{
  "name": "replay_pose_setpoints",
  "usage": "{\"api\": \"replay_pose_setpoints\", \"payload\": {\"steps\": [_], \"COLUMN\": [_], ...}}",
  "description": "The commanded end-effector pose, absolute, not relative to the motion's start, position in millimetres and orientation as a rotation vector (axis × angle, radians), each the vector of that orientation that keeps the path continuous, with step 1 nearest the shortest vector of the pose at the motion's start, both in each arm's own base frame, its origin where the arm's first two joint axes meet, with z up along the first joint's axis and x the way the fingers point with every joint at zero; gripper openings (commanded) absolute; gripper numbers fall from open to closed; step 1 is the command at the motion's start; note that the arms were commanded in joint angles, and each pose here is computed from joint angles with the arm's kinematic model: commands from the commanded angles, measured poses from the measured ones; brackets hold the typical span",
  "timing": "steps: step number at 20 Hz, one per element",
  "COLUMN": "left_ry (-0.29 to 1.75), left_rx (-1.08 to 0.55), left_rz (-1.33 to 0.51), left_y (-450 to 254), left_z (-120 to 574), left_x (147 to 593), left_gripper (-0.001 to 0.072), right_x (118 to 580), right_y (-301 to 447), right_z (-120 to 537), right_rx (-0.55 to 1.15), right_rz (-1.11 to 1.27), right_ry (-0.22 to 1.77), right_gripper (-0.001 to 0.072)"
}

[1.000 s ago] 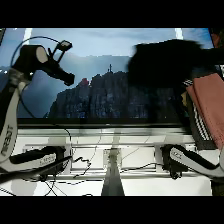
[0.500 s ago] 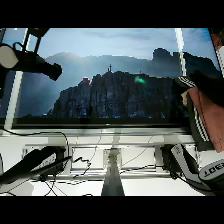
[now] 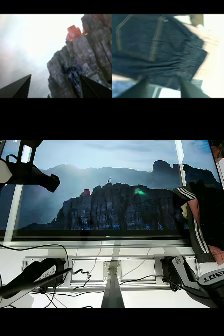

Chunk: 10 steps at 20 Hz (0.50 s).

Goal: Fold the clothes and pants, and hang the long-sleeved shirts on hangers.

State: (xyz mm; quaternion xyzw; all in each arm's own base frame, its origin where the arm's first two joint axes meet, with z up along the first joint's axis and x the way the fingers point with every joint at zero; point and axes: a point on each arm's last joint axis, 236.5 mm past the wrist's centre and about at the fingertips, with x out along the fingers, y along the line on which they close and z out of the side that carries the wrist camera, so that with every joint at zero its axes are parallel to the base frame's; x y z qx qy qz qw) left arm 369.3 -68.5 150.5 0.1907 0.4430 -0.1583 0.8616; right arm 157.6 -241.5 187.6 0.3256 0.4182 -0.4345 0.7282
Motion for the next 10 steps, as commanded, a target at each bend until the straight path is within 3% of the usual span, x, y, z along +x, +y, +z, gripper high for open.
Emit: {"api": "replay_pose_setpoints", "payload": {"steps": [1,2,5,10], "left_ry": [0.928,0.928,0.928,0.928], "left_rx": [0.400,0.400,0.400,0.400], "left_rz": [-0.332,-0.332,-0.332,-0.332], "left_y": [-68.4,-68.4,-68.4,-68.4], "left_z": [150.9,150.9,150.9,150.9], "left_x": [369.2,369.2,369.2,369.2], "left_gripper": [0.0692,0.0692,0.0692,0.0692], "right_x": [216.2,235.7,283.1,311.5], "right_y": [-207.0,-191.9,-137.6,-81.1], "right_z": [182.8,183.1,180.1,177.8], "right_rx": [0.566,0.509,0.334,0.062], "right_rz": [-0.717,-0.641,-0.425,-0.284], "right_ry": [0.989,0.998,1.037,1.074], "right_gripper": [0.0112,0.0037,0.0037,0.0036]}}
